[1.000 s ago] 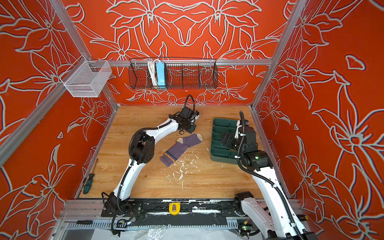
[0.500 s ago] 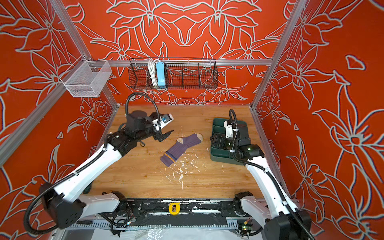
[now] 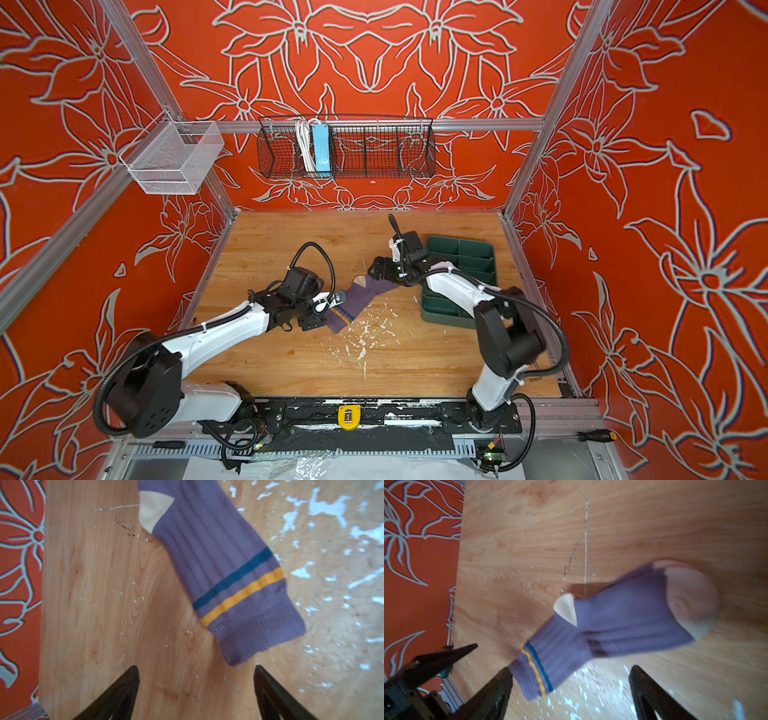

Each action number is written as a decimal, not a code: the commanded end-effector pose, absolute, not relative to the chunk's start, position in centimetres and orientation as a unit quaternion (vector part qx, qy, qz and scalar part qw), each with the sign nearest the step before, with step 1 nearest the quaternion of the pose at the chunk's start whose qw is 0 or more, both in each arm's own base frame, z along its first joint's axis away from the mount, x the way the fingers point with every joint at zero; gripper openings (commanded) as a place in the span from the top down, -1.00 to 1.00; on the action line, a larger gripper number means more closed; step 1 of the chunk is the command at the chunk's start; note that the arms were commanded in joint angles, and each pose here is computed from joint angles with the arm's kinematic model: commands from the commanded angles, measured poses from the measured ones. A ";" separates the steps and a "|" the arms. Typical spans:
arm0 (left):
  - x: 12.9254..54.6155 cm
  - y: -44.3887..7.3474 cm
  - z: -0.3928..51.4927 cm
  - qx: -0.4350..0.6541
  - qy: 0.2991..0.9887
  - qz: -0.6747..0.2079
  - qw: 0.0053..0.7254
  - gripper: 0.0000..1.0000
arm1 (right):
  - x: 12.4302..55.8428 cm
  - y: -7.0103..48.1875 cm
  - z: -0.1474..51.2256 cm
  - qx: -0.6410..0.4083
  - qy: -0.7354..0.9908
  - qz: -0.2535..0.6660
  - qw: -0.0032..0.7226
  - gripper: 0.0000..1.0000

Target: Roll the socks

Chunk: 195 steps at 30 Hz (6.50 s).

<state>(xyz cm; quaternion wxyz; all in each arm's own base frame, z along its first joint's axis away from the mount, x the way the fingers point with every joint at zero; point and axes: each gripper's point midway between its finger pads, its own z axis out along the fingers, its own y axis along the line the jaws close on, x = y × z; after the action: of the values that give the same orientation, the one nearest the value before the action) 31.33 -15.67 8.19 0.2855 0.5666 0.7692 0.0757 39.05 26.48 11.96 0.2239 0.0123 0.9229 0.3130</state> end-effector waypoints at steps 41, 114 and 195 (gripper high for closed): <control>30.3 -26.4 24.4 0.403 0.732 -0.090 0.542 -0.97 | 43.9 30.4 16.2 -0.113 0.902 0.320 0.266 -0.79; 26.2 -20.0 4.2 0.728 0.600 0.149 0.296 -0.11 | 30.5 17.2 19.2 0.007 0.841 0.287 0.458 -0.46; 27.5 -27.4 2.6 0.691 0.679 0.022 0.246 -0.29 | 29.1 12.9 22.3 -0.042 0.857 0.169 0.485 -0.64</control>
<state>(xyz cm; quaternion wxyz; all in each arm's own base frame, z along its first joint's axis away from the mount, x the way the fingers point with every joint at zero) 27.29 -27.44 3.49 0.2516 0.6866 0.6820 0.0104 29.16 12.98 21.68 0.4826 -0.0480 0.8593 0.1624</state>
